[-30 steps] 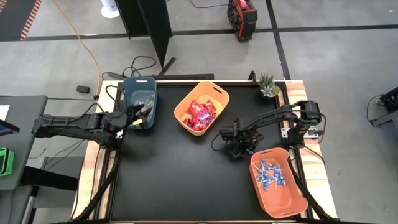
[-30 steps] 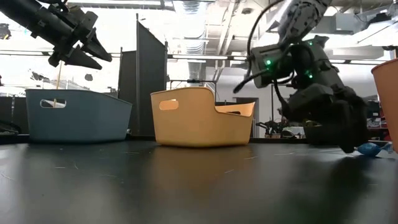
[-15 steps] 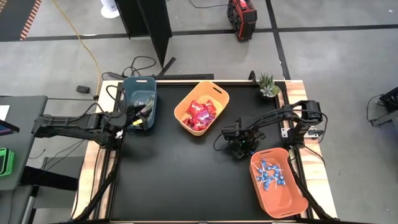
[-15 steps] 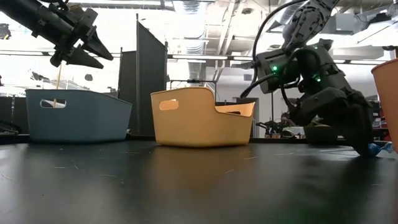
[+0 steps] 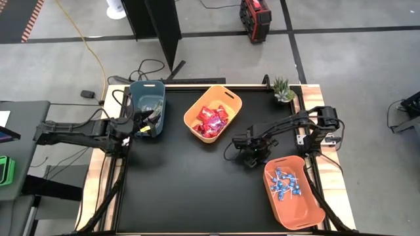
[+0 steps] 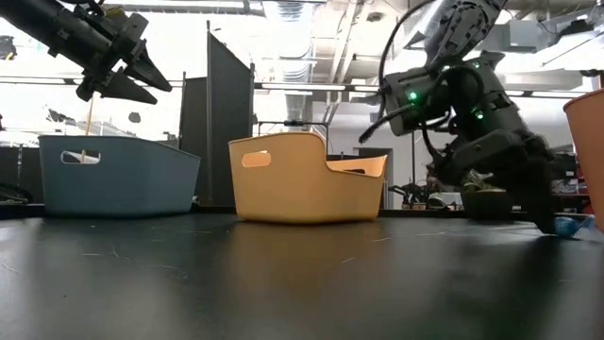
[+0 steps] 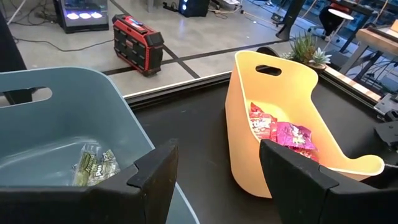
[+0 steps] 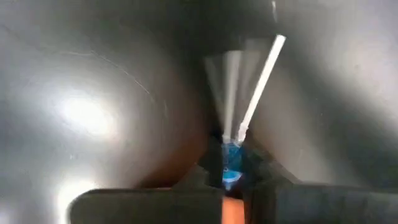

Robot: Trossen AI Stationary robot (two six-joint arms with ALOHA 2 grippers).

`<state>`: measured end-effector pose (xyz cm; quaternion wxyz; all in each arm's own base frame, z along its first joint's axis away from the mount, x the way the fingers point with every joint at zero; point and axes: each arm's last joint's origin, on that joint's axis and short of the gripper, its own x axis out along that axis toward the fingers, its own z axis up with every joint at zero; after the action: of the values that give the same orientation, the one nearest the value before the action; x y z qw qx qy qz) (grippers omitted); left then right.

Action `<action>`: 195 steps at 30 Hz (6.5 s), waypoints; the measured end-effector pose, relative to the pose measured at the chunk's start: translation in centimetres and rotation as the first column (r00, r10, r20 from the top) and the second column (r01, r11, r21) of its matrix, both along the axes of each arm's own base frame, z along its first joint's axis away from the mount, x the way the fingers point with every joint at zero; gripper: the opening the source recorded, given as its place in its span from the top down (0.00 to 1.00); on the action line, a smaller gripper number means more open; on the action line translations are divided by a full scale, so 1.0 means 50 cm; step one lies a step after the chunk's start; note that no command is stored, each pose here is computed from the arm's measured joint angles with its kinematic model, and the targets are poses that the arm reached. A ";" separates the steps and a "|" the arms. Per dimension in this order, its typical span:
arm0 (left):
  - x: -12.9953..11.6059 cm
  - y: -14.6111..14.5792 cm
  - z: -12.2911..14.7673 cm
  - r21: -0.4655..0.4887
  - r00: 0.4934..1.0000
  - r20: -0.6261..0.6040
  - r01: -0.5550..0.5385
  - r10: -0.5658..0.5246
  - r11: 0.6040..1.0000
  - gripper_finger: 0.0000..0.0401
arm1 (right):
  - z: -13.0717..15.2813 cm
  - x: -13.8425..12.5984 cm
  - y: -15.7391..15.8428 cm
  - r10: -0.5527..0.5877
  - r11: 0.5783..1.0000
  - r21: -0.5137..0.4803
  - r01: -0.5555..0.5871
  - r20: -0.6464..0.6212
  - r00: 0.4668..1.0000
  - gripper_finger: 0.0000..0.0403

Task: Sort candy
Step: Put the blue lollipop into the orange bin, then move the orange bin to the right side of the yellow bin

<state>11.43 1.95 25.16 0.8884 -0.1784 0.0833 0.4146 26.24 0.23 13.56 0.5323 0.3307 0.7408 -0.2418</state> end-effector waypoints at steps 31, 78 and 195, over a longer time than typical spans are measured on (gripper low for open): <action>0.000 0.000 0.000 0.016 1.000 -0.021 0.013 -0.013 1.000 0.45 | 0.368 0.086 0.091 0.015 0.998 -0.060 -0.005 0.168 0.986 1.00; 0.038 -0.007 -0.028 -0.162 0.996 -0.021 0.078 -0.083 0.984 0.45 | 0.229 -0.055 0.309 -0.594 0.679 -0.492 0.546 0.070 0.801 0.44; 0.019 0.012 -0.042 -0.190 0.988 -0.030 -0.154 0.151 0.970 0.45 | 0.201 0.077 -0.374 -0.202 0.622 -0.454 0.638 0.695 0.691 0.76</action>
<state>12.40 2.55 23.05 0.8318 -0.2659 0.1158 0.4732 30.10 -18.47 23.62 0.7354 0.3474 0.2966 -0.5006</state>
